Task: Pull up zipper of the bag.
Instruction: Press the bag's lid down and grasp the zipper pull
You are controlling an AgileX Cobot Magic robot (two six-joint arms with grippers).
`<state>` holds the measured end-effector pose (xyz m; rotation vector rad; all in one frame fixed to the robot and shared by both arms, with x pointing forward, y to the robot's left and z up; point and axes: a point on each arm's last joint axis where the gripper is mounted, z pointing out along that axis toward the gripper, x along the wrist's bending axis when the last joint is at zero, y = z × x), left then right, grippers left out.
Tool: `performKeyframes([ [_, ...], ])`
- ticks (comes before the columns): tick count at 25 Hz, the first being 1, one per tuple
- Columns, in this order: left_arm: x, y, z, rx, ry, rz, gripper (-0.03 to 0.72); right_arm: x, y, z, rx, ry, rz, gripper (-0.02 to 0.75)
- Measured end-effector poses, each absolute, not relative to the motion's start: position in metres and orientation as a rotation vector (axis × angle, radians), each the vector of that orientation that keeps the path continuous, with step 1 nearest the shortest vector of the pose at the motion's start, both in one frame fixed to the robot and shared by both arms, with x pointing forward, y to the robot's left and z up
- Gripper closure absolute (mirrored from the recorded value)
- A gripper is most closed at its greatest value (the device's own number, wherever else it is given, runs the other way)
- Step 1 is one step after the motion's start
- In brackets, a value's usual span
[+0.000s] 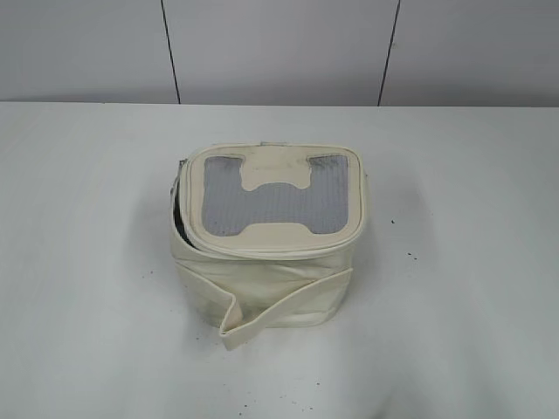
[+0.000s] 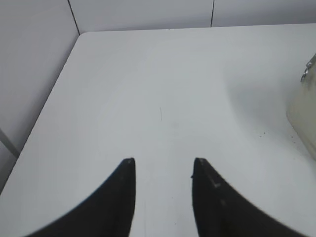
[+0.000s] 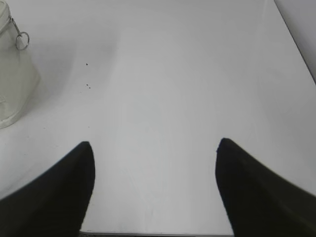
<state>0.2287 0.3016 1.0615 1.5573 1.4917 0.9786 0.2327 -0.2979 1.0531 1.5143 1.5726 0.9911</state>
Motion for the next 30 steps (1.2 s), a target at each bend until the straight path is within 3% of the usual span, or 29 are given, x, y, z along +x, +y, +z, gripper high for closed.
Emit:
performKeyframes([
  [30,0.2287,0.3016,1.0615,1.557,1.492,0.979,0.445,0.2327,-0.2979,1.0531,1.514,1.573,0.991,0.168],
])
